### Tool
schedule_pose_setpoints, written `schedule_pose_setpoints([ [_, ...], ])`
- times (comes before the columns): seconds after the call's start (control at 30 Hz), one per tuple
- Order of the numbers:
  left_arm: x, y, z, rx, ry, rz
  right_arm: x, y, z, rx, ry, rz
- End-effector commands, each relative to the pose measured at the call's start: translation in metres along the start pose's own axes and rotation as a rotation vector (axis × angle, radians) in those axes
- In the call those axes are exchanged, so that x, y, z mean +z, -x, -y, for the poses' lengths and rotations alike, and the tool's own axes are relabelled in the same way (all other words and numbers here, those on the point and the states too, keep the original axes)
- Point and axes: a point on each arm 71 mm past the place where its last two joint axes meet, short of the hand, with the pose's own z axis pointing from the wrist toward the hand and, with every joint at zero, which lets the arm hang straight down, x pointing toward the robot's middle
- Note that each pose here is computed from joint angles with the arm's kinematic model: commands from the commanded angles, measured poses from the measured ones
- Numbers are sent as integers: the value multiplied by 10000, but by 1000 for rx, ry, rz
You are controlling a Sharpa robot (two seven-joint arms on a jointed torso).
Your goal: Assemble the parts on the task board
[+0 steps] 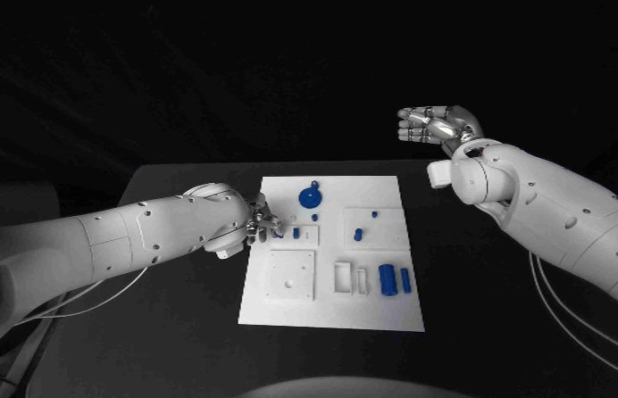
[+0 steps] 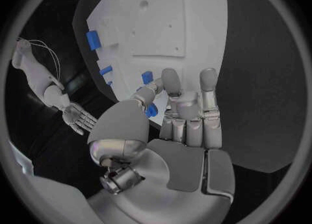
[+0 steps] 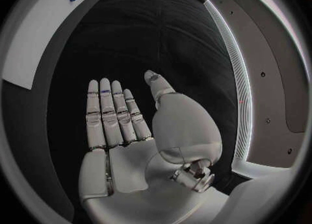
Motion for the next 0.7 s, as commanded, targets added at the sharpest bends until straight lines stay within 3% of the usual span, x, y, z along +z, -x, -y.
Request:
schedule_pose_setpoints([
  [0.03,5,-56,-24,24,12,-33,-1,-10,2,-3,6,-17],
  [0.7,17,-53,-38,28,20,-42,-5,-19,22,-2,2,-19],
])
